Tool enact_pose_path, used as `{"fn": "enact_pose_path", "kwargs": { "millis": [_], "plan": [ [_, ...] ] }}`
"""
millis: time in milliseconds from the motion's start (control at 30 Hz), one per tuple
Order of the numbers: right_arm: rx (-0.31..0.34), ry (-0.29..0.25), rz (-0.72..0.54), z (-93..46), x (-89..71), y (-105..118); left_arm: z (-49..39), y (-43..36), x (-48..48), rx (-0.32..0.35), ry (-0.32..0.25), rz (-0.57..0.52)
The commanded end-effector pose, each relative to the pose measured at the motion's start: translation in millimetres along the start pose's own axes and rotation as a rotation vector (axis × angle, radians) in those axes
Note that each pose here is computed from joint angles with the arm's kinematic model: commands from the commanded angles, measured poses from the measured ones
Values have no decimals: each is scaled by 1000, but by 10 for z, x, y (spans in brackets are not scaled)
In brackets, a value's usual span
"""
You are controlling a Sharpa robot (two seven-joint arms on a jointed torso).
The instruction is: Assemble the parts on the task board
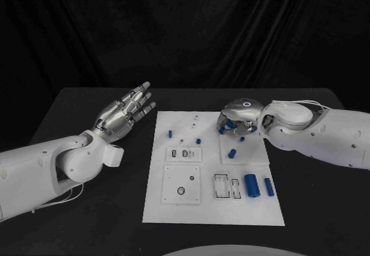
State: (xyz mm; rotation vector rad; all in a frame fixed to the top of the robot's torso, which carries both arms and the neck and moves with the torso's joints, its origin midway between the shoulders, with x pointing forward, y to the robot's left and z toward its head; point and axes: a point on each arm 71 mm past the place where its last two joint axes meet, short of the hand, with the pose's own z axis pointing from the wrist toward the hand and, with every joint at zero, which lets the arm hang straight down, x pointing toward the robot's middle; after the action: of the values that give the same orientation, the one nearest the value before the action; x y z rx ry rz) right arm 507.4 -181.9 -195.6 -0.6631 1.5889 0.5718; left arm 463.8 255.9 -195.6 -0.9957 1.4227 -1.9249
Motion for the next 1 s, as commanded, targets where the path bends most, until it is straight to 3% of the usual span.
{"fn": "enact_pose_path", "kwargs": {
  "millis": [33, 200, 400, 733, 1000],
  "plan": [
    [10, -91, 26, 21, -206, 6, -11, -22, 12, 11, 8, 1],
    [30, -117, 23, 129, -465, -2, -30, -28, 9, 9, -3, 6],
    [38, -104, 5, 331, -591, -19, -17, -29, 59, 22, -1, 5],
    [31, -83, -7, 614, -587, 13, -1, -31, 84, 39, -3, 9],
    [30, -44, -2, 728, -523, 72, 10, -26, 85, 38, -2, 9]
  ]
}}
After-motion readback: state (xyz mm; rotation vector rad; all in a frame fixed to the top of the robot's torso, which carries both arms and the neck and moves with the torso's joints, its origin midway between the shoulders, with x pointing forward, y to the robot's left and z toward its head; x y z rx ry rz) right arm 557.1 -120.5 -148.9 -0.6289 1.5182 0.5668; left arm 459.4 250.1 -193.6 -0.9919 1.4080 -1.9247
